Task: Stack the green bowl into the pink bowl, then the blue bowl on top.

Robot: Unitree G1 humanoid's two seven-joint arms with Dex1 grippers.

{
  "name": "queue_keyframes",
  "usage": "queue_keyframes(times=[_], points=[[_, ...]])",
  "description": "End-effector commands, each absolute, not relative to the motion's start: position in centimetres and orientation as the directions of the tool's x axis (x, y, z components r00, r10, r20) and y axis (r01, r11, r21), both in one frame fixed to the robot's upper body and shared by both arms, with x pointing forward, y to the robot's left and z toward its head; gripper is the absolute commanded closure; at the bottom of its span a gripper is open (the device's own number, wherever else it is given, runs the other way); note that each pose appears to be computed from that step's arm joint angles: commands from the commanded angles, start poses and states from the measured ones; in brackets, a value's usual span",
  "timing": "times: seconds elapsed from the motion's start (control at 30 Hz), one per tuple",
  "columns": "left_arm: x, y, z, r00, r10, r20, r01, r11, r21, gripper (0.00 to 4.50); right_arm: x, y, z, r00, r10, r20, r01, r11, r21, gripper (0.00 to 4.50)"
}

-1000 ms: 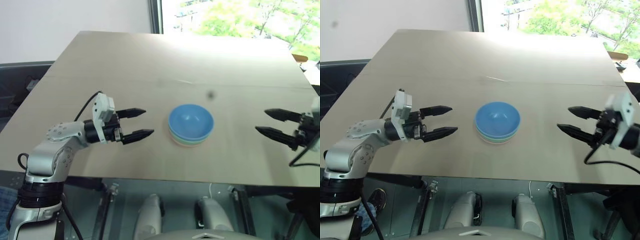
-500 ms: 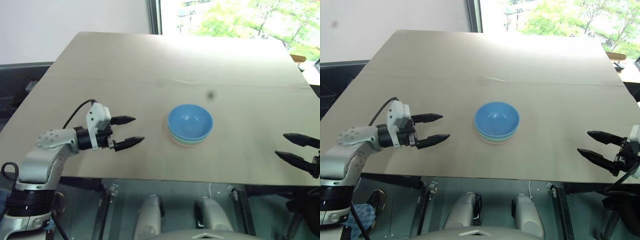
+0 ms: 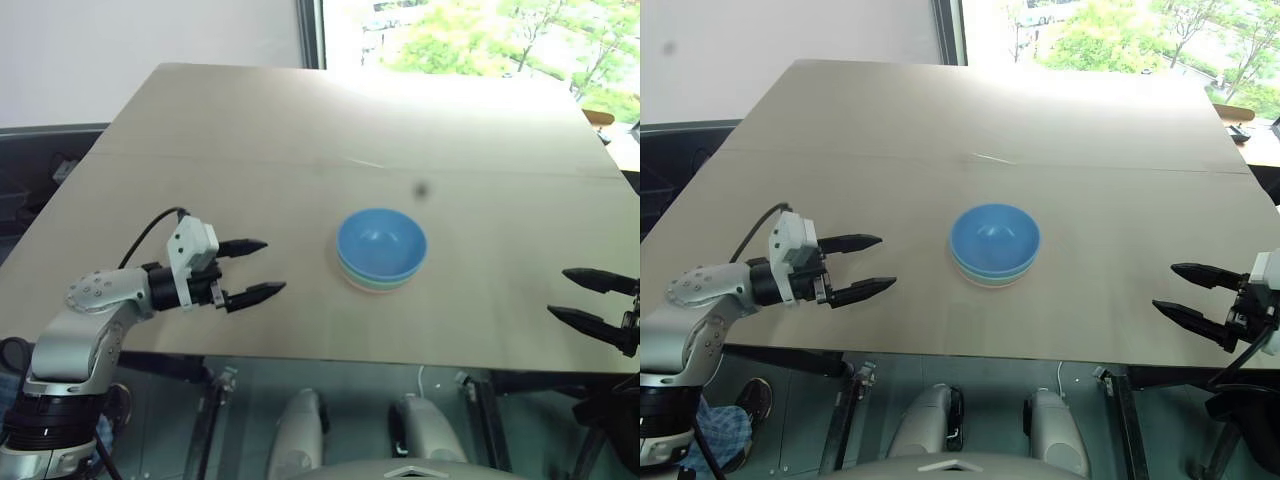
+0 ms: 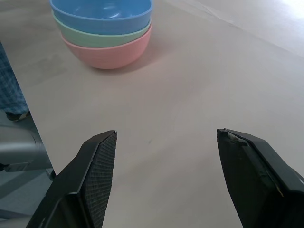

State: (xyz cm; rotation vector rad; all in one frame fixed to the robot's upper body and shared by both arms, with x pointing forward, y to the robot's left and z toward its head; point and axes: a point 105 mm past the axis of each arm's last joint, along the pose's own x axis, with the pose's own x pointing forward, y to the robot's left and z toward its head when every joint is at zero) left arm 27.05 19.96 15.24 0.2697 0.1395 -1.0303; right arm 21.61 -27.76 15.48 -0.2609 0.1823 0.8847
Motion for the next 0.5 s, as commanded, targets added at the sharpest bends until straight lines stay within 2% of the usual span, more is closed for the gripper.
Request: queue_keyframes(times=[0.03, 0.33, 0.5], points=[[27.0, 19.5, 17.3, 0.520, -0.842, -0.144, 0.843, 0.480, 0.242, 0.00, 21.5, -27.0, 16.8, 0.598, 0.768, -0.231, -0.801, 0.567, -0.191, 0.91], [27.0, 19.1, 17.8, 0.516, -0.854, -0.068, 0.831, 0.479, 0.281, 0.00, 21.0, -25.7, 18.2, 0.563, 0.819, -0.110, -0.818, 0.534, -0.213, 0.91], [27.0, 19.0, 17.8, 0.512, -0.857, -0.064, 0.833, 0.476, 0.283, 0.00, 21.2, -25.3, 18.3, 0.556, 0.825, -0.101, -0.822, 0.527, -0.216, 0.91]])
